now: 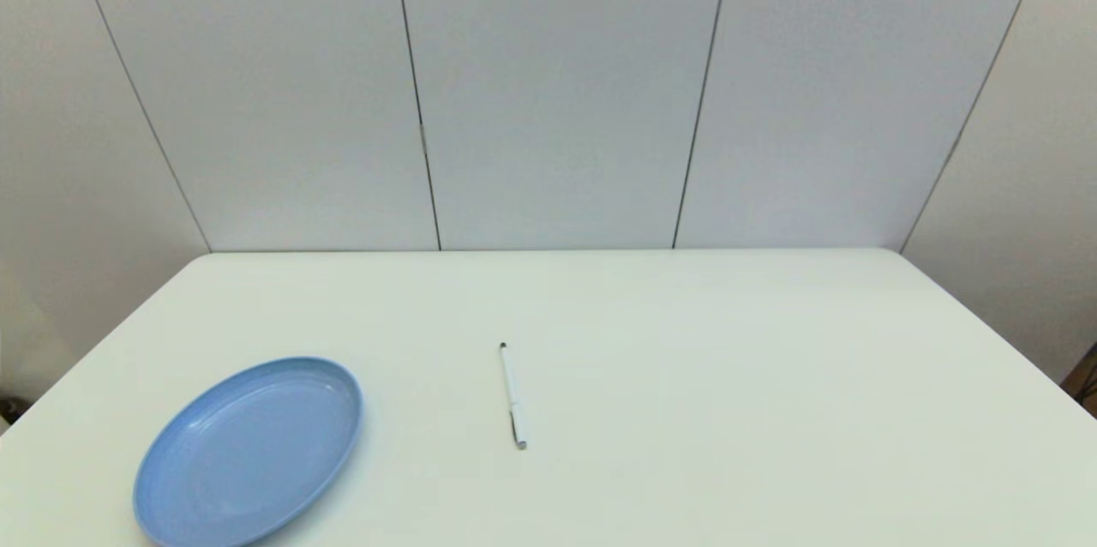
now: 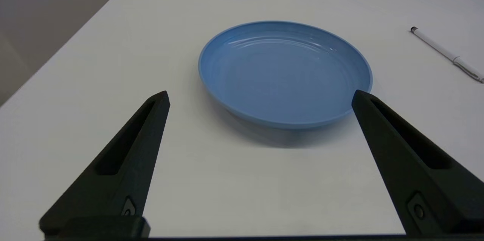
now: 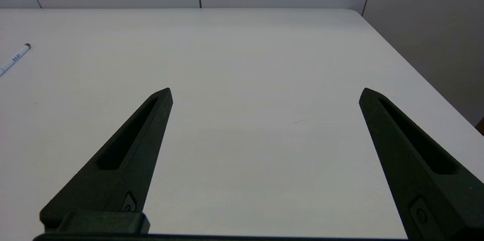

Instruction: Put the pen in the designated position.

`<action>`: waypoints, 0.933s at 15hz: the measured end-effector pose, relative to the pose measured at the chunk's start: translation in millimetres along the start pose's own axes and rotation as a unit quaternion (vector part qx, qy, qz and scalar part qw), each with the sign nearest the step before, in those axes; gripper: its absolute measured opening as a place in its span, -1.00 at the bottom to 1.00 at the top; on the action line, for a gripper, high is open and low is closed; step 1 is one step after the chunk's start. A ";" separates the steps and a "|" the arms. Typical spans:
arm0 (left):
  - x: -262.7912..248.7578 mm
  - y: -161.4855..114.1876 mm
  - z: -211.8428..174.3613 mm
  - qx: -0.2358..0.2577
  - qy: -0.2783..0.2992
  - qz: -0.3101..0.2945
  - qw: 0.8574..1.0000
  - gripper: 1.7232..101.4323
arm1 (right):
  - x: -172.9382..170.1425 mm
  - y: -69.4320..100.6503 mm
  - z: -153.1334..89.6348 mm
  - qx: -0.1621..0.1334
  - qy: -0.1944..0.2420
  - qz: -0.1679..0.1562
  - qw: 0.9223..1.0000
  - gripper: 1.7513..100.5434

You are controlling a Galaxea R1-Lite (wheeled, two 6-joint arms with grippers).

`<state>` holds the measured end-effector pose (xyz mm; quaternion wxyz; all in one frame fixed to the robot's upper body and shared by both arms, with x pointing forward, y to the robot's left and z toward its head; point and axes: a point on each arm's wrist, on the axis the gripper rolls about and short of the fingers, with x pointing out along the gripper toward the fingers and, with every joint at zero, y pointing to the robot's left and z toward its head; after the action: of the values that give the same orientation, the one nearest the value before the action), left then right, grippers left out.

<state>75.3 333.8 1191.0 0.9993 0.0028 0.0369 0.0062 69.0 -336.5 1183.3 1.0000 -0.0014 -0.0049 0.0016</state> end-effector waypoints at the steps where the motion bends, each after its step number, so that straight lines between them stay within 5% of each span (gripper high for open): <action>1: 1.1 0.0 8.3 0.006 0.005 0.000 1.000 0.93 | 0.0 0.0 0.0 0.000 0.000 0.000 1.000 0.94; 7: 13.8 -0.5 88.0 0.035 0.008 -0.018 0.999 0.93 | 0.0 0.0 0.0 0.000 0.000 0.000 1.000 0.94; 11: 30.7 -4.2 138.0 0.081 0.007 -0.100 0.992 0.93 | 0.0 0.0 0.0 0.000 0.000 0.000 1.000 0.94; 14: 50.2 -11.0 163.7 0.121 0.003 -0.195 0.973 0.93 | 0.0 0.0 0.0 0.000 0.000 0.000 1.000 0.94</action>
<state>137.5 322.6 1350.5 0.9733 0.1167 0.0401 -0.1934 69.0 -336.5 1183.4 1.0000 -0.0014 -0.0051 0.0020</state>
